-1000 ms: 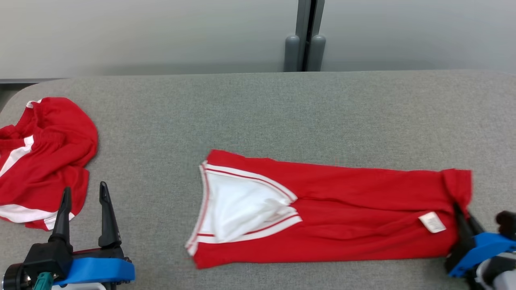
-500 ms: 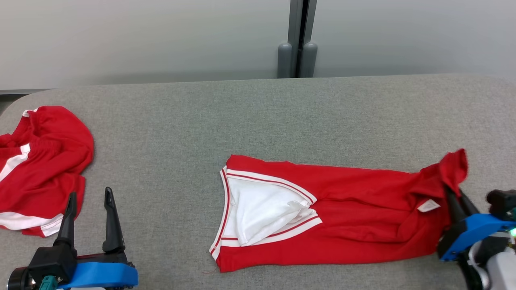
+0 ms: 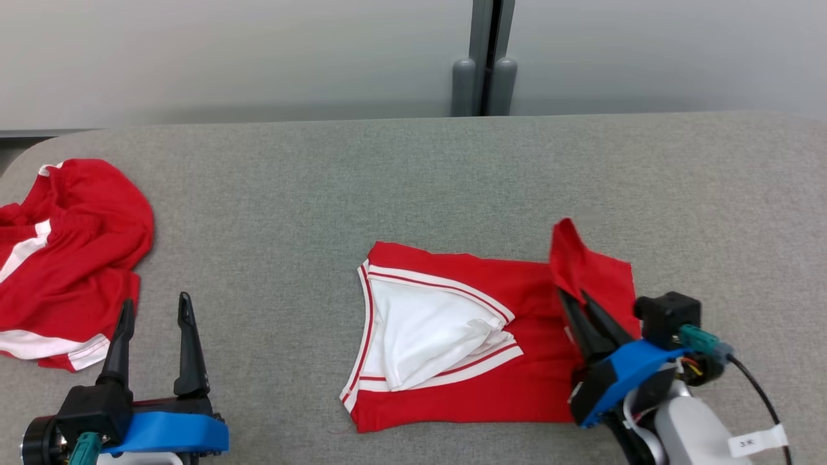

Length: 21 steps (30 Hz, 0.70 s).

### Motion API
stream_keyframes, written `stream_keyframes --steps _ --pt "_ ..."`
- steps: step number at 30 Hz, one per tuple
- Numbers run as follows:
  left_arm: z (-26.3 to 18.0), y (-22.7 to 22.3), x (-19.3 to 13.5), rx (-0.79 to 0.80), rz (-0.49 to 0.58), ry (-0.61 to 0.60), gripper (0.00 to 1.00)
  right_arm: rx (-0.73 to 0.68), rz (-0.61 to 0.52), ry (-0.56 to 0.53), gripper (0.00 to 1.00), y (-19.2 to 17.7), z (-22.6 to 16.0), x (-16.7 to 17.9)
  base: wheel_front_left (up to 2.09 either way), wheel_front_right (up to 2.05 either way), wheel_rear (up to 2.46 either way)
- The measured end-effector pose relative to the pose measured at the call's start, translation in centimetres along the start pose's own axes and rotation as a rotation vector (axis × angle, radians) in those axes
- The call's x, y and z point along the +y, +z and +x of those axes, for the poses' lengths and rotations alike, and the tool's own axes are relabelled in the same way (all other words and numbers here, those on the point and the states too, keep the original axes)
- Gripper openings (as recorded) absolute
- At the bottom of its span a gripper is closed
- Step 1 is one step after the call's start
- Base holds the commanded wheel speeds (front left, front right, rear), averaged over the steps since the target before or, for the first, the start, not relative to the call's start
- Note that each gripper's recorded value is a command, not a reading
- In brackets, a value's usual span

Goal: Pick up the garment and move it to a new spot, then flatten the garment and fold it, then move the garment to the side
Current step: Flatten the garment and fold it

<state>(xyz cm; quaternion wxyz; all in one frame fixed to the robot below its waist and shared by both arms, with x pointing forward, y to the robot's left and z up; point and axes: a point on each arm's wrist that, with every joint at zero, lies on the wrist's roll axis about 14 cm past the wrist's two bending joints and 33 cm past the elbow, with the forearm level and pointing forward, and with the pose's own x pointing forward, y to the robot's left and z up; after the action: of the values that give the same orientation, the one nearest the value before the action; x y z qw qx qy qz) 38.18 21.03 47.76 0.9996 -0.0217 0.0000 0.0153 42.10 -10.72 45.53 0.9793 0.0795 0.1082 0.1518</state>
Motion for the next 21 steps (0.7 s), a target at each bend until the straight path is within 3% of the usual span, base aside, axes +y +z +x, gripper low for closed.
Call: stream_keyframes --steps 10,21 --pt "0.4 -0.4 0.4 0.011 -0.008 0.014 1.0 0.011 0.017 0.228 0.0 -0.1 3.0 8.2 0.0 0.0 0.0" --pt "0.5 -0.5 0.8 0.014 -0.025 0.027 1.0 0.027 0.054 0.364 0.0 -0.5 4.9 12.6 0.0 0.0 0.0"
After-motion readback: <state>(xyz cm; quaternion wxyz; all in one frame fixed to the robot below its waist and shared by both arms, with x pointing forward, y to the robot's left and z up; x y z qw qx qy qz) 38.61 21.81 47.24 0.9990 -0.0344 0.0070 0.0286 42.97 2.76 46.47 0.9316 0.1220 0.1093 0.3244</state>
